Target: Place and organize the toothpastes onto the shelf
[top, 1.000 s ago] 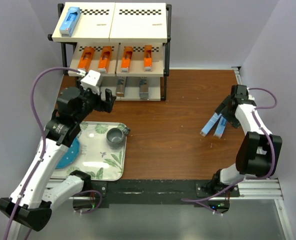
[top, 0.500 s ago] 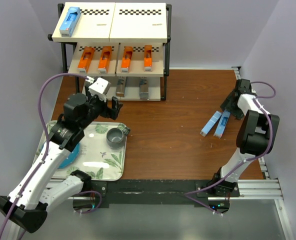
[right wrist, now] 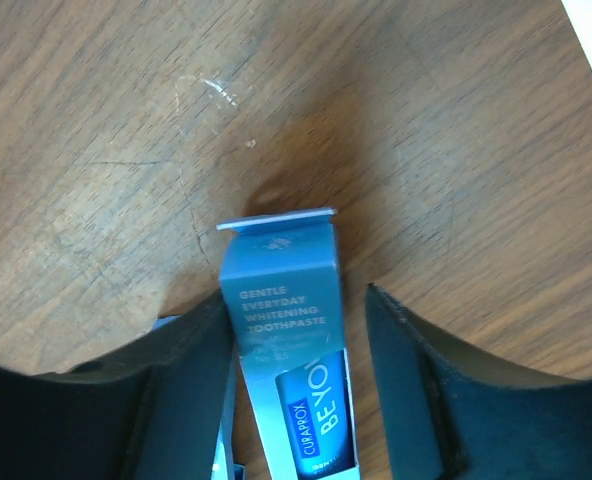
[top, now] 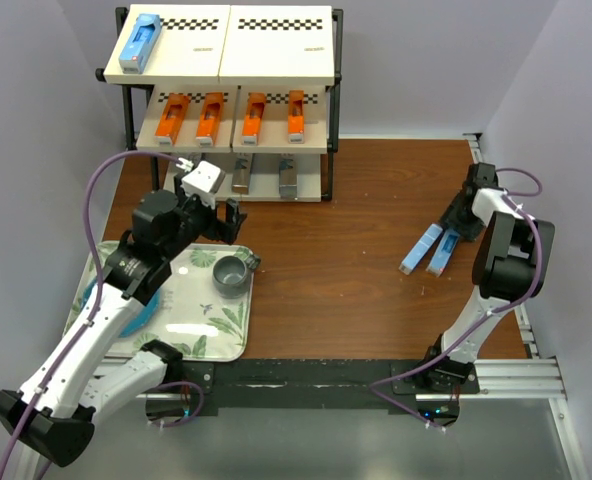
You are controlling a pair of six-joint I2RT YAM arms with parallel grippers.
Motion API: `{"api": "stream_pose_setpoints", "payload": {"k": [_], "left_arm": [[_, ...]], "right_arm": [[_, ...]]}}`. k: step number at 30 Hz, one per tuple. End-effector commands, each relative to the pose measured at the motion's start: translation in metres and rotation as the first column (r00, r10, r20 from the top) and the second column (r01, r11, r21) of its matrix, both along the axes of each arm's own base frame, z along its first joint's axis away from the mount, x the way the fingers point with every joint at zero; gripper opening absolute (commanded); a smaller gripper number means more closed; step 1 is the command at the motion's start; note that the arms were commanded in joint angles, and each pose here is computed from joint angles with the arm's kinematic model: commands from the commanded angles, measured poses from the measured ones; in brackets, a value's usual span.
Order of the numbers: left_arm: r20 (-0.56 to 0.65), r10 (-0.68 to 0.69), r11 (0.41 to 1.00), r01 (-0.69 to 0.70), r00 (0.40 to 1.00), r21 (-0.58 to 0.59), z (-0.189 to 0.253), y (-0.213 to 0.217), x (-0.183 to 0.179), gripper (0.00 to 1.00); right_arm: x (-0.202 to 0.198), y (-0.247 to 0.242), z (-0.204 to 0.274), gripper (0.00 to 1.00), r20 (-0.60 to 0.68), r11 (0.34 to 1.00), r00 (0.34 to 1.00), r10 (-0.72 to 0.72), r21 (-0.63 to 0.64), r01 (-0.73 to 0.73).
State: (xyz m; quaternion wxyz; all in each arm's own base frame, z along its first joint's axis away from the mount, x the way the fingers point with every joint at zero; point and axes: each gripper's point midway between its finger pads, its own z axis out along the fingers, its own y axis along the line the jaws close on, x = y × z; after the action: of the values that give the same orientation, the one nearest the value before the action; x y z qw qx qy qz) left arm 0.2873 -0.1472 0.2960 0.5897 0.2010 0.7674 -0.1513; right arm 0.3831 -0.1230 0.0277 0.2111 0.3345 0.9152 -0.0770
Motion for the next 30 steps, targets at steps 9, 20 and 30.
{"api": "stream_pose_setpoints", "payload": {"k": [9, 20, 30], "left_arm": [[0.035, -0.103, 0.991, 0.105, 0.994, -0.081, 0.009, -0.029, -0.002, 0.88], [0.048, -0.241, 0.954, 0.246, 0.969, -0.172, 0.011, -0.080, -0.011, 0.88], [0.130, -0.312, 0.942, 0.324, 0.941, -0.086, 0.001, -0.167, -0.032, 0.87]], "right_arm": [[-0.008, -0.016, 0.054, 0.33, 0.076, 0.993, 0.996, -0.048, -0.101, 0.056], [-0.012, 0.025, 0.107, 0.22, 0.223, 0.995, 0.971, -0.082, 0.082, 0.065], [-0.019, 0.112, 0.141, 0.20, 0.346, 0.971, 0.935, -0.082, 0.239, -0.004]]}}
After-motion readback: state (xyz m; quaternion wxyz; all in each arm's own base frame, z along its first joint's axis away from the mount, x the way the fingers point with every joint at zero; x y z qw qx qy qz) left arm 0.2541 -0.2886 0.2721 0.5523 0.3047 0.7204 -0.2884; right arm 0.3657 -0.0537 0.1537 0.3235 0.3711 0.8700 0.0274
